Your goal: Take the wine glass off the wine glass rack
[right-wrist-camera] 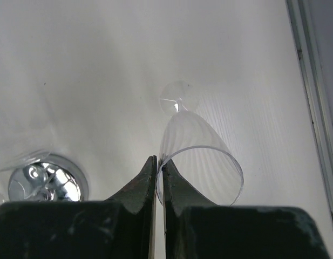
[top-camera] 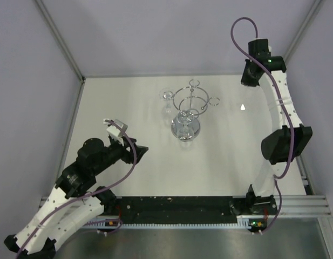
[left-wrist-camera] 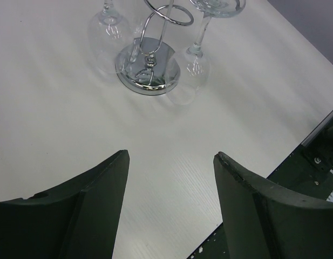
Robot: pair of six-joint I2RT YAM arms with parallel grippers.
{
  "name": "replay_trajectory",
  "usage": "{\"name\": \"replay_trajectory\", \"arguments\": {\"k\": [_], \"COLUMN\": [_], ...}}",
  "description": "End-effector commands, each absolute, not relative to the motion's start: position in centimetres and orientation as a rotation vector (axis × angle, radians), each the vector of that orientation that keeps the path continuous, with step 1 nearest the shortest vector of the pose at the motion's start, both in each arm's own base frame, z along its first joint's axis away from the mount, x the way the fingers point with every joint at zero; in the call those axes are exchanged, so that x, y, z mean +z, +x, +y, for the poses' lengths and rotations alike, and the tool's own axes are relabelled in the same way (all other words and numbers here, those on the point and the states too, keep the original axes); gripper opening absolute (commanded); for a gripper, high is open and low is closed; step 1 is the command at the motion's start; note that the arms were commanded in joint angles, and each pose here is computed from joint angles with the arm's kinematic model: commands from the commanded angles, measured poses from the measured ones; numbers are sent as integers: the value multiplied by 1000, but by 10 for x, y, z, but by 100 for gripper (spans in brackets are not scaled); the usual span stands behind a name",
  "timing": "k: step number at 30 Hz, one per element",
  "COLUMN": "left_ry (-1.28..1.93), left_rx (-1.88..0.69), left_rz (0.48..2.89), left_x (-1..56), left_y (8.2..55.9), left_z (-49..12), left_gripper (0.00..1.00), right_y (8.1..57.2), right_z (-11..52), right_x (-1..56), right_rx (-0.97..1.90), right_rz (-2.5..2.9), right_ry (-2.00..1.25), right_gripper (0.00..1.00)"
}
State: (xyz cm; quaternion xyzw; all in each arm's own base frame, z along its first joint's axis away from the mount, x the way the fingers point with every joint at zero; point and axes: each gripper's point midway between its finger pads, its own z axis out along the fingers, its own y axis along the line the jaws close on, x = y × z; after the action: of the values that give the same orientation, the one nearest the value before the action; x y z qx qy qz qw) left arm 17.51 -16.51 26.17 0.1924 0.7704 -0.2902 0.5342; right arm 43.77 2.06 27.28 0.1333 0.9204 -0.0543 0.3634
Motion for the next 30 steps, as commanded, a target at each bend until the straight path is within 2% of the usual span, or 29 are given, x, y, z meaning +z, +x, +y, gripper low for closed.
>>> {"name": "replay_trajectory", "arguments": {"k": [1,14,30], "left_ry": [436,443,442], "left_rx": [-691,-684,-669], "left_rz": [1805,1814,1835], "left_x": [269,266,261], "left_y": [178,180,184], "left_z": [-164,-165,-166], "left_gripper": [70,70,70], "right_y": [468,501,510], "right_z": [-11,-64,-73], "right_x": [273,247,230], "right_rx": [-93,-93,-123], "right_rz": [2329,2342,2379], "right_ry": [485,614,613], "right_gripper": [0,0,0]}}
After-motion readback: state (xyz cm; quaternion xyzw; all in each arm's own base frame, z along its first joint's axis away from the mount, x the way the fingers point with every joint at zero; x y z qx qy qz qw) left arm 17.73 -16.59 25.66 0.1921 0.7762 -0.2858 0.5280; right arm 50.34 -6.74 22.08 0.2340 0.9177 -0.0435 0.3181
